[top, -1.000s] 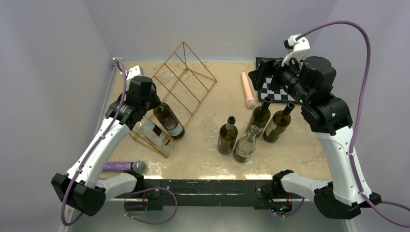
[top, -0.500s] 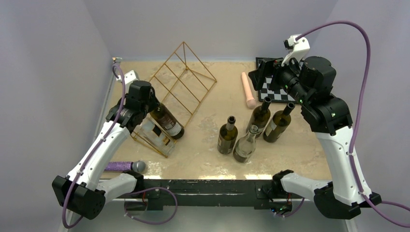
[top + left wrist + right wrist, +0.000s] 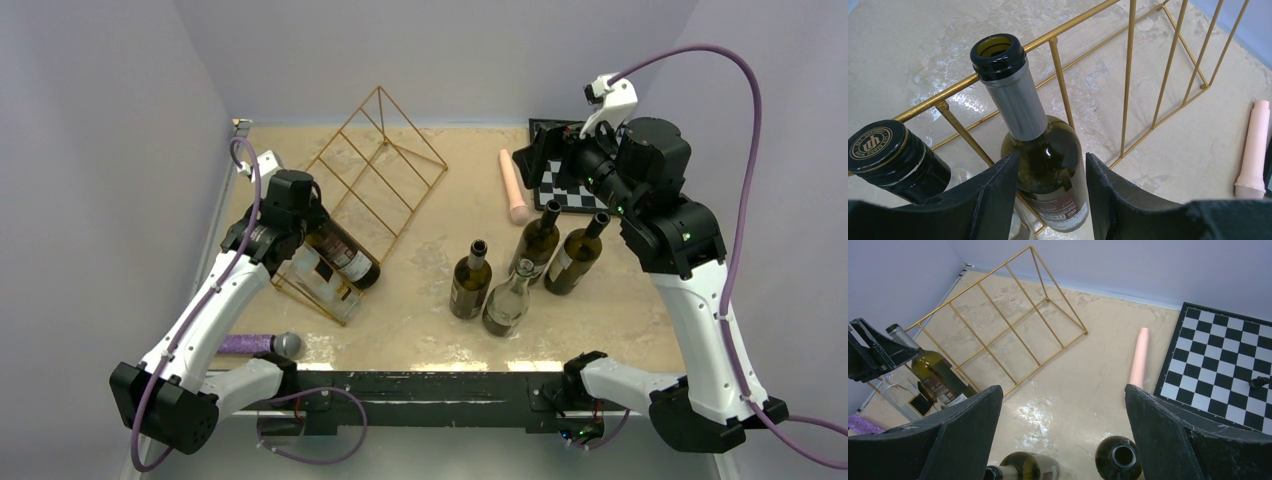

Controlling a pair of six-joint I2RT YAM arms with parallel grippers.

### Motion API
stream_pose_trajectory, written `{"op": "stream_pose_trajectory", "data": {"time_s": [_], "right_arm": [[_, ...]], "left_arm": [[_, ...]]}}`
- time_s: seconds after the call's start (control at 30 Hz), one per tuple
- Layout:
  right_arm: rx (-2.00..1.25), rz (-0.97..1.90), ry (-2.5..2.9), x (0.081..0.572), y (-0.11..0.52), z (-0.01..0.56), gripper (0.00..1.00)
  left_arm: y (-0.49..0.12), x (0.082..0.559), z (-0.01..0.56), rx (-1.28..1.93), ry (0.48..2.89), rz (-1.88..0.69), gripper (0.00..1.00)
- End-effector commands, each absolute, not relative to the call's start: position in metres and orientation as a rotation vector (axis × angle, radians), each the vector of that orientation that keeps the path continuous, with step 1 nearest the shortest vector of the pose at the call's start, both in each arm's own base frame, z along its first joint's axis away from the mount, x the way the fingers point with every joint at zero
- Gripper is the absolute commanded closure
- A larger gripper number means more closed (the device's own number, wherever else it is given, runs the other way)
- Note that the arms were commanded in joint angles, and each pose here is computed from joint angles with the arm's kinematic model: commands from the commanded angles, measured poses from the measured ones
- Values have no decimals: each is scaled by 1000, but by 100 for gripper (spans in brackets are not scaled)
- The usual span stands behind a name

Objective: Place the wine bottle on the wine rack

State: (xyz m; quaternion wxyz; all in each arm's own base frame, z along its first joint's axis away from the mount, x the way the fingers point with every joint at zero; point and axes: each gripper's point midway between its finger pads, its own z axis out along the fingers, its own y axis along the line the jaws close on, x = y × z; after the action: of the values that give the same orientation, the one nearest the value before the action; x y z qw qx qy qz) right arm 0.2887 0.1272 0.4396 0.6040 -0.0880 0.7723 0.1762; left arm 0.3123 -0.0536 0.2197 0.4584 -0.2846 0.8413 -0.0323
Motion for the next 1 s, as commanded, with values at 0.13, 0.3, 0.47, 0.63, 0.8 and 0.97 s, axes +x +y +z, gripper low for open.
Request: {"op": "stream_pose_trajectory", "data": {"time_s": [0.13, 0.3, 0.47, 0.63, 0.8, 0.97], "right_arm": [[-179, 413, 1750, 283, 123, 452, 3], [-194, 443, 1744, 278, 126, 453, 1], [-217, 465, 1762, 271, 129, 454, 1], [-246, 524, 1775, 260, 136, 454, 1], [-229, 547, 1817, 252, 135, 448, 1], [-219, 587, 1857, 239, 136, 443, 1]], "left_arm": [[-62, 318, 261, -621, 1991, -194, 36], [-100, 321, 296, -332, 1962, -390, 10], [-153, 311, 328, 97, 1875, -620, 2], [-216, 273, 355, 531, 1726, -926, 1], [-263, 236, 371, 770, 1616, -1140, 1], [-305, 214, 370, 899, 1596, -1213, 1]]}}
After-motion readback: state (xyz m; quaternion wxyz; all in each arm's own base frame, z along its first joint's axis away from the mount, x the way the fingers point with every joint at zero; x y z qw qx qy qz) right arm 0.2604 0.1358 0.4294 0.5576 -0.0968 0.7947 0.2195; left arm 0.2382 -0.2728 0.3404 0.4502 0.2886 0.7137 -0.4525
